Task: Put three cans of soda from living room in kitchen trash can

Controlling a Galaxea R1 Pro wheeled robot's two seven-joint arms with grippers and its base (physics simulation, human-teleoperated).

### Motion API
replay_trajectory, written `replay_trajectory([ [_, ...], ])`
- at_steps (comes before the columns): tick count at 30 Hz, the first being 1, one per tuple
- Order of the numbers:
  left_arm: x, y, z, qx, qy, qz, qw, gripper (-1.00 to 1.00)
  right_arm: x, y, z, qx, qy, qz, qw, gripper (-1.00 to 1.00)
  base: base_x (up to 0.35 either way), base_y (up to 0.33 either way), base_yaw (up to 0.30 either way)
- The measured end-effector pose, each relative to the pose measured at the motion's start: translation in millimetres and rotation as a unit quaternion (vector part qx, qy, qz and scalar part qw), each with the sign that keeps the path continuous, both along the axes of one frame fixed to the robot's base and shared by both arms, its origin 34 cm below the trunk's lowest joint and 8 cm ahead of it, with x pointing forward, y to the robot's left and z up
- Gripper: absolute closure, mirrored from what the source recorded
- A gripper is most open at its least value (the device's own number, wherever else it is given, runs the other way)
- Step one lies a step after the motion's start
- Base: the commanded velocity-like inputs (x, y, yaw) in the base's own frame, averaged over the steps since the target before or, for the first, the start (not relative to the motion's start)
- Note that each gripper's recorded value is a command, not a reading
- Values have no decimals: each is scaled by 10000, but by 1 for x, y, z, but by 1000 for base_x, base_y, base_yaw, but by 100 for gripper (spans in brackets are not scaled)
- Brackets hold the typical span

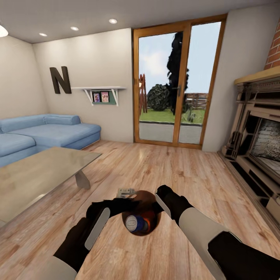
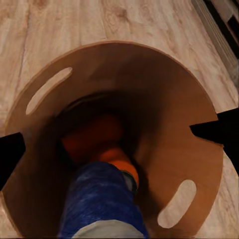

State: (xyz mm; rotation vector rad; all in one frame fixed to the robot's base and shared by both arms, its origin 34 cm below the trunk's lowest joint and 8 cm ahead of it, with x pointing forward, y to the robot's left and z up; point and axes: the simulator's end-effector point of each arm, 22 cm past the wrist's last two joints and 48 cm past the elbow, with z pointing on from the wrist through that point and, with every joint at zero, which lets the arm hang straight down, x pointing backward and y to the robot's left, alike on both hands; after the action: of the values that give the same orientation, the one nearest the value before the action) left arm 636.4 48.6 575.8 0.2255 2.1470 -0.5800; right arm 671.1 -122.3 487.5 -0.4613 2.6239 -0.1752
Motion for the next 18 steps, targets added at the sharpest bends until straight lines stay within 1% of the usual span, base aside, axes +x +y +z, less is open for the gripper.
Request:
replay_trajectory([
  [1, 0, 10, -6, 70, 19, 47, 10000, -100, 0, 0, 0, -3, 2, -1, 10000, 100, 0, 0, 0],
  [6, 1, 44, -21, 271, 78, 224, 9994, -100, 0, 0, 0, -1, 0, -2, 10000, 100, 0, 0, 0],
  [7, 2, 59, -26, 361, 97, 311, 9988, -100, 0, 0, 0, 2, -3, -5, 10000, 100, 0, 0, 0],
  [9, 2, 75, -33, 427, 128, 402, 9982, -100, 0, 0, 0, 2, -7, -6, 10000, 100, 0, 0, 0],
  [10, 0, 90, -40, 456, 139, 519, 9975, -100, 0, 0, 0, 1, -10, -6, 10000, 100, 0, 0, 0],
  [11, -2, 114, -50, 397, 119, 776, 9961, -100, 1, 0, 0, 1, -14, -8, 10000, 100, 0, 0, 0],
  [12, -3, 132, -55, 319, 90, 998, 9945, -100, 1, 0, 0, -1, -15, -9, 10000, 100, 0, 0, 0],
  [15, -5, 159, -62, 215, 31, 1339, 9908, -100, 1, 0, 0, -2, -20, -7, 10000, 100, 0, 0, 0],
  [16, -6, 173, -65, 174, -13, 1518, 9883, -100, 1, 0, 0, 3, -23, -8, 10000, 100, 0, 0, 0],
  [17, -12, 194, -74, 153, -129, 1781, 9838, -100, 2, 0, 2, 15, -37, -9, 10000, 100, 0, 0, 0],
  [18, -15, 200, -77, 155, -158, 1840, 9827, -100, 2, 1, 3, 27, -46, -13, 10000, 100, 0, 0, 0],
])
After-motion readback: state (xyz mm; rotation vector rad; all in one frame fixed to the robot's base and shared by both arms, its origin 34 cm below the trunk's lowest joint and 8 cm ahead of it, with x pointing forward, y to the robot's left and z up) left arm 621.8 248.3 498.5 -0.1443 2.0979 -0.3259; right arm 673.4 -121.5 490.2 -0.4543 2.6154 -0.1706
